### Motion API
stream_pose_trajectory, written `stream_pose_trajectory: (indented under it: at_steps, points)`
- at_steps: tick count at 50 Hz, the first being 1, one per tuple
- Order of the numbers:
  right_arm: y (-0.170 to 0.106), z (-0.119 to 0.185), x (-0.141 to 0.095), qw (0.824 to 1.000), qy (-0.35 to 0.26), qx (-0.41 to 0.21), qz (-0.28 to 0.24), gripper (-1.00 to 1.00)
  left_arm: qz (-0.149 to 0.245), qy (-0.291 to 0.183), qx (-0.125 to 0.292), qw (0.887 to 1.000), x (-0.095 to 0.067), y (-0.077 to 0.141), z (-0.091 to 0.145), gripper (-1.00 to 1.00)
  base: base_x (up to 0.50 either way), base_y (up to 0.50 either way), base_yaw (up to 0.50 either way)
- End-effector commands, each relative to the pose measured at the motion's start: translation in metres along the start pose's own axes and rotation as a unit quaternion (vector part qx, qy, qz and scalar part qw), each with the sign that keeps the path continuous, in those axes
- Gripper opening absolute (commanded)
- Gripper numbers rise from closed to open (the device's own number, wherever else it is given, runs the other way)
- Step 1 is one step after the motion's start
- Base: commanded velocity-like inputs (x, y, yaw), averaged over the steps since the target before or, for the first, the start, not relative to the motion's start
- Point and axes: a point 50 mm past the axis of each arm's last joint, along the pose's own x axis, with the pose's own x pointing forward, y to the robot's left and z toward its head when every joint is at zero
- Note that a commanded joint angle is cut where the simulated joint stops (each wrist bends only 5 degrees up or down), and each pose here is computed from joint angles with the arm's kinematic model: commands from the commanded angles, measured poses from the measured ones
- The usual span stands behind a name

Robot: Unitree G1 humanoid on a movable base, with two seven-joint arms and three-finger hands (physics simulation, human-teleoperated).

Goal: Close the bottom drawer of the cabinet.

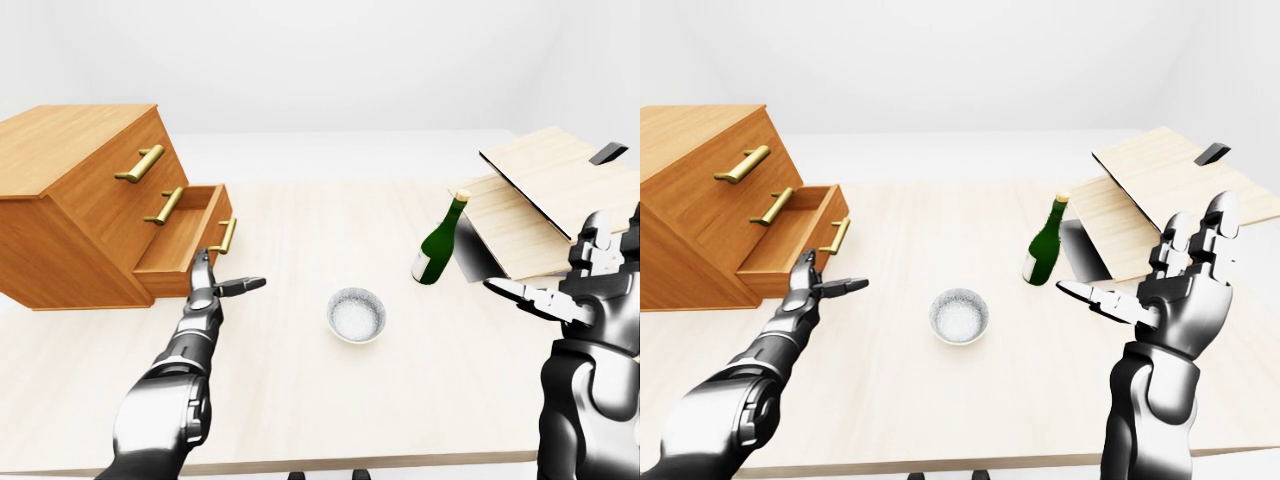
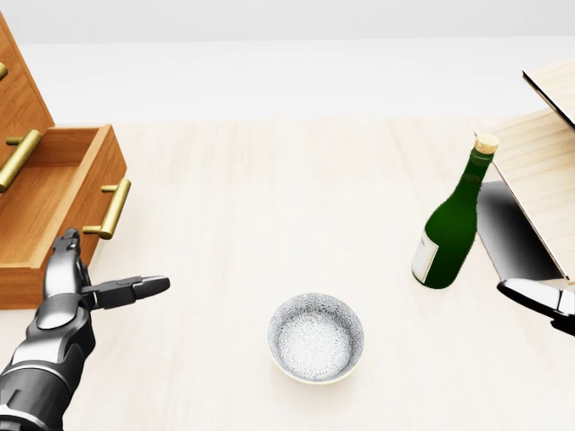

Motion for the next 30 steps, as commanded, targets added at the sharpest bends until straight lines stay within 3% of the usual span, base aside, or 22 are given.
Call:
stream_pose_trajectory:
  at_steps: [1,13,30]
  points:
    - [0.0,-0.002,0.0,1.0,0.004,0.0,0.0,1.0,0.041,0.006,-0.025,0.999,0.001,0.015,-0.001,1.0,0.0,0.0,0.0]
    - [0.0,0.0,0.0,1.0,0.0,0.0,0.0,1.0,0.07,0.009,-0.044,0.997,0.001,0.024,-0.001,1.0,0.0,0.0,0.0]
    - [0.0,0.003,0.0,1.0,-0.007,0.001,0.0,1.0,0.154,0.017,-0.075,0.985,0.0,0.046,-0.002,1.0,0.0,0.0,0.0]
